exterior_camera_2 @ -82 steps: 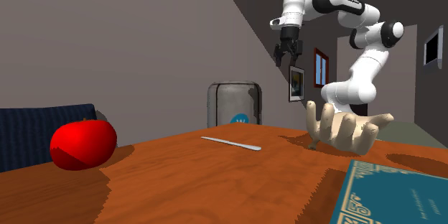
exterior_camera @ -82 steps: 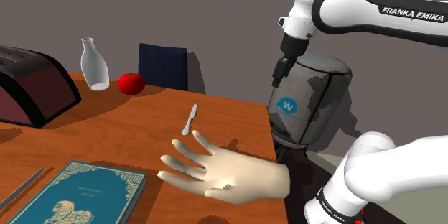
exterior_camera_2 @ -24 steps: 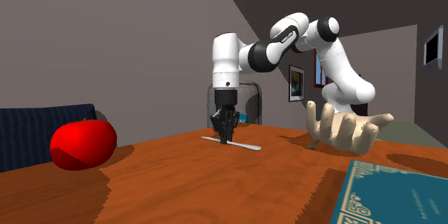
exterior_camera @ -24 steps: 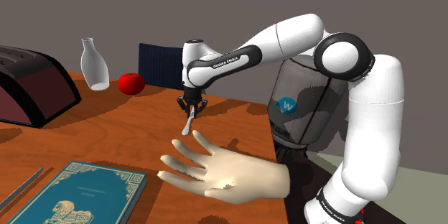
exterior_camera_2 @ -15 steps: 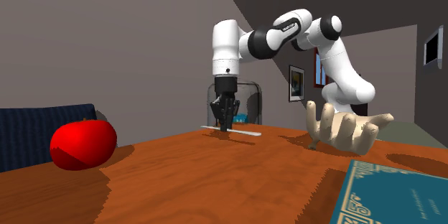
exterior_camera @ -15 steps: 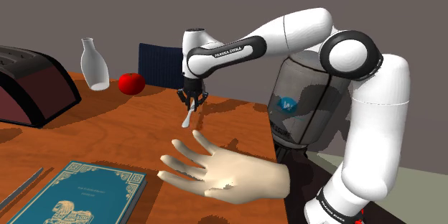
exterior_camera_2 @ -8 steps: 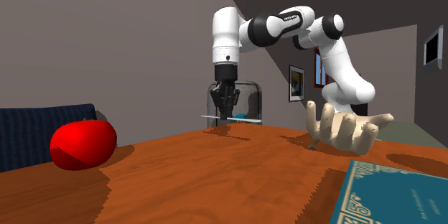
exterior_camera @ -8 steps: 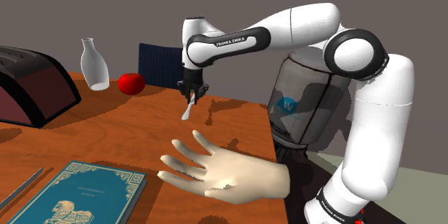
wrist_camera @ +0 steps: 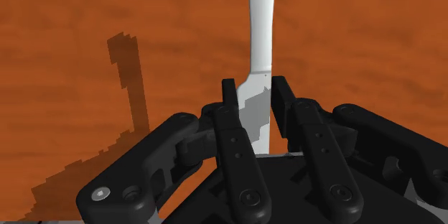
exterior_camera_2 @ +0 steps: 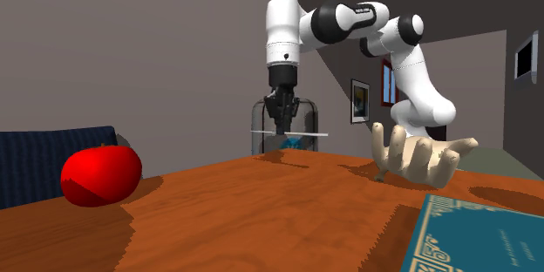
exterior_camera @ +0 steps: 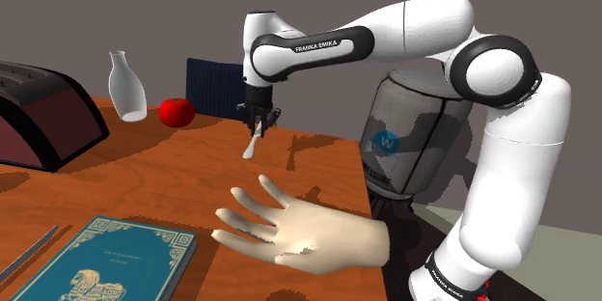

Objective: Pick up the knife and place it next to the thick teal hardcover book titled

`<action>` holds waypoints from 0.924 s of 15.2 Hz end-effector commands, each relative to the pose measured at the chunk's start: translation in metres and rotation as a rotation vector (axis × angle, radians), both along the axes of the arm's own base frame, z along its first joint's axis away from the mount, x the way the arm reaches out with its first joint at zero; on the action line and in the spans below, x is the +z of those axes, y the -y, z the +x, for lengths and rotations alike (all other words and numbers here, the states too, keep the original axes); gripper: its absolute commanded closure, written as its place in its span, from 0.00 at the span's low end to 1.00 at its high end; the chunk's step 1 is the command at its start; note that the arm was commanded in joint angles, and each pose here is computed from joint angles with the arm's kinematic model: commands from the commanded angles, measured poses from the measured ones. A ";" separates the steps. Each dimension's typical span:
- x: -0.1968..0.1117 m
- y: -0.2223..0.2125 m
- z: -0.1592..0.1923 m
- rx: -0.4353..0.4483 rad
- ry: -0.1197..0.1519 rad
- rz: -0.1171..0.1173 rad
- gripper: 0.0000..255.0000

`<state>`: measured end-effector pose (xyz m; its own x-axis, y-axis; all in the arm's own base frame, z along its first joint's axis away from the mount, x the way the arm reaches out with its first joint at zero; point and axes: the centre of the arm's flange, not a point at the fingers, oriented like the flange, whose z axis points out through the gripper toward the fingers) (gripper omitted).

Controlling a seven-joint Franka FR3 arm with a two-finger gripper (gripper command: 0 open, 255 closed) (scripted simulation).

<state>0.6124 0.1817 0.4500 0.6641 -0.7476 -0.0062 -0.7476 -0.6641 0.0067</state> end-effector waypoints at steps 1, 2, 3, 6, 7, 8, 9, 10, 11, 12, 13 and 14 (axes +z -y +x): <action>0.000 -0.019 -0.017 -0.001 0.000 0.000 1.00; 0.000 -0.028 -0.026 -0.001 0.000 0.000 1.00; 0.001 -0.038 -0.035 -0.001 0.000 0.000 1.00; 0.001 -0.067 -0.062 -0.001 0.000 0.000 1.00; 0.001 -0.076 -0.072 -0.001 0.000 0.000 1.00; 0.001 -0.086 -0.081 -0.001 0.000 0.000 1.00; 0.001 -0.095 -0.090 -0.001 0.000 0.000 1.00; 0.001 -0.105 -0.099 -0.001 0.000 0.000 1.00; 0.001 -0.114 -0.108 -0.001 0.000 0.000 1.00; 0.001 -0.124 -0.117 -0.001 0.000 0.000 1.00; 0.001 -0.133 -0.126 -0.001 0.000 0.000 1.00; 0.001 -0.143 -0.135 -0.001 0.000 0.000 1.00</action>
